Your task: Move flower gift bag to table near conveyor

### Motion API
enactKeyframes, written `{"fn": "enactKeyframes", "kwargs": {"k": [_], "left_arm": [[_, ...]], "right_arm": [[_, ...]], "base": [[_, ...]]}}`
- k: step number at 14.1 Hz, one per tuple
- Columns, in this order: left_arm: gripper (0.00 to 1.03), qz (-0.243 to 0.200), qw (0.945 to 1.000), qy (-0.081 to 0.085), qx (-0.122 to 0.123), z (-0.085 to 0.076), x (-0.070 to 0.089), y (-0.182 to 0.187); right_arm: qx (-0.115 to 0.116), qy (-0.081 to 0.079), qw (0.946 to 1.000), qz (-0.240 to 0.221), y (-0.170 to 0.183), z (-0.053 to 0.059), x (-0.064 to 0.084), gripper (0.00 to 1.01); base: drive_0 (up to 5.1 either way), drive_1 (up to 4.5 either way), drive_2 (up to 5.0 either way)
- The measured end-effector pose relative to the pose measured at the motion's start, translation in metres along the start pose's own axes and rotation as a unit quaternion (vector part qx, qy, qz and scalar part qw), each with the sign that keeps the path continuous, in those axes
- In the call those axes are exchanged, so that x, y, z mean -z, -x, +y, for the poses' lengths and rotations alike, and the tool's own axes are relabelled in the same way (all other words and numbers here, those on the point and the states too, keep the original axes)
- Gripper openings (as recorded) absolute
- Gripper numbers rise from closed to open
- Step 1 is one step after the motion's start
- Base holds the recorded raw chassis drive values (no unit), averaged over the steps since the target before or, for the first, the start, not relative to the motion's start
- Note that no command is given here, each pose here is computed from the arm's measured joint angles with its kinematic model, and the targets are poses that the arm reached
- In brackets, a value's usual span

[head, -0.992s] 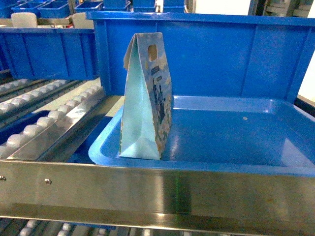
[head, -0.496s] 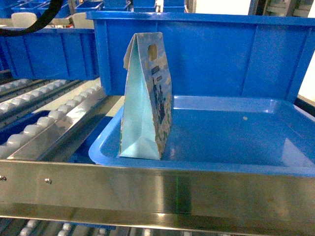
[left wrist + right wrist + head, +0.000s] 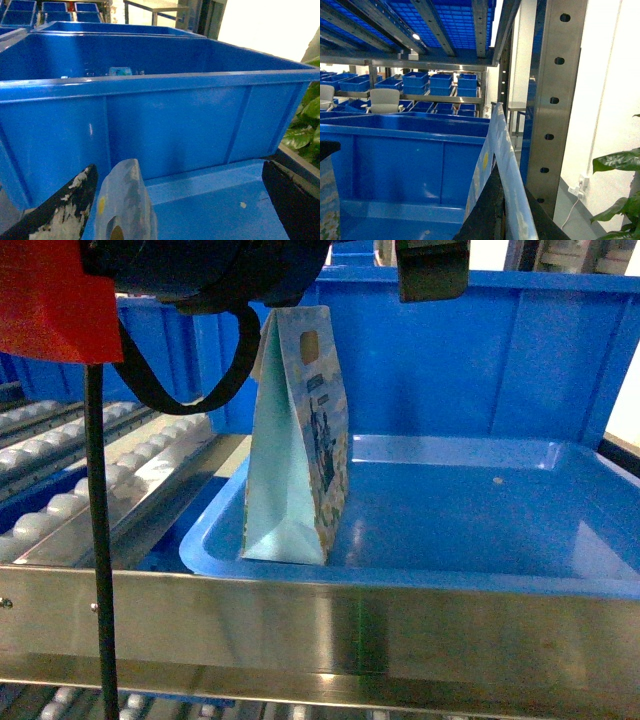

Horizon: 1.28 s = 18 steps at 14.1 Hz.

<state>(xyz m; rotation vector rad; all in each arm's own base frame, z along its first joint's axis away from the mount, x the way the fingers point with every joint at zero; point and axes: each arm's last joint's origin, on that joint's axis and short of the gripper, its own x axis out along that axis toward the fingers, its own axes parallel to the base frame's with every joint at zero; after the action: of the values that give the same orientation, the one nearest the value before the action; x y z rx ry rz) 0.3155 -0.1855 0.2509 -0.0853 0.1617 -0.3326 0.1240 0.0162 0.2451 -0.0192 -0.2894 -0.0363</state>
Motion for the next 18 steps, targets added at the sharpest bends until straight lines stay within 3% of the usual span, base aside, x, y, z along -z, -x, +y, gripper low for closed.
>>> {"fn": "enactKeyframes", "kwargs": {"k": [3,12,13,18], "left_arm": [[0.98,0.003,0.9997,-0.001,-0.025,0.002,0.004,0.000],[0.98,0.044,0.9983,-0.019,-0.035,-0.003,0.026,0.001],[0.94,0.047,0.9978,-0.024,-0.039,-0.003,0.028,0.002],[0.42,0.054,0.9971,-0.027,-0.047,-0.002,0.031,0.001]], "right_arm": [[0.000,0.000,1.0000,0.000,0.000,0.000,0.000,0.02],[0.000,0.000,1.0000,0.000,0.000,0.000,0.000,0.02],[0.000,0.000,1.0000,0.000,0.000,0.000,0.000,0.02],[0.000,0.000,1.0000,0.000,0.000,0.000,0.000,0.02]], "base": [[0.0,0.00,0.0],[0.0,0.00,0.0],[0.0,0.00,0.0],[0.0,0.00,0.0]]}}
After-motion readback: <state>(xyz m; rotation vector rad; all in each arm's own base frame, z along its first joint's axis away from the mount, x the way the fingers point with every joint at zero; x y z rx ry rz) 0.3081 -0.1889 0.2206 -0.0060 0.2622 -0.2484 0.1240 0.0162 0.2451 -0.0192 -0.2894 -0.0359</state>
